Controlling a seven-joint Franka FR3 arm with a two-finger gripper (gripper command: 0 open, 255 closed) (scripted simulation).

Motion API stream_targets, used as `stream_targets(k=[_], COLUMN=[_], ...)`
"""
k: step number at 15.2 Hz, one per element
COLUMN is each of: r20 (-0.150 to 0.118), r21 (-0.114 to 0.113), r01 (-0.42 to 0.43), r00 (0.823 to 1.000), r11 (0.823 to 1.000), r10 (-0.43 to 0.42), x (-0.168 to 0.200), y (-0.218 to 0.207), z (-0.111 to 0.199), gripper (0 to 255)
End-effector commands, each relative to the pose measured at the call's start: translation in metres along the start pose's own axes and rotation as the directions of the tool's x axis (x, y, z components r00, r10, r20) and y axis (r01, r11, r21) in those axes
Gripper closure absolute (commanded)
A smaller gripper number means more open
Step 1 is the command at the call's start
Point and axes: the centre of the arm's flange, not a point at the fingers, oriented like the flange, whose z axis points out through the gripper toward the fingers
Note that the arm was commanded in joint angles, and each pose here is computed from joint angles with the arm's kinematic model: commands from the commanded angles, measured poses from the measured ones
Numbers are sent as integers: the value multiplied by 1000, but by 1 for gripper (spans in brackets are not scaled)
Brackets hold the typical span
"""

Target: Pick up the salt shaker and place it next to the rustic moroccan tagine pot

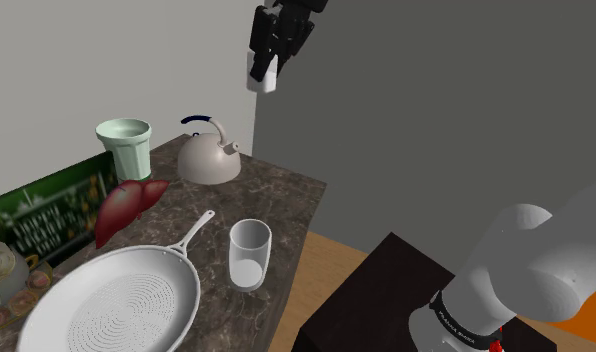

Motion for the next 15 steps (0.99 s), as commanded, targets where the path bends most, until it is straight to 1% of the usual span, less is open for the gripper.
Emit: stream_targets(k=[1,15], r20=[1,1], r21=[0,0], r01=[-1,-1], r00=[1000,1000], r11=[1000,1000], r10=[1,1], x=[-16,-109], y=[-21,-178], z=[-5,-35], gripper=[255,255])
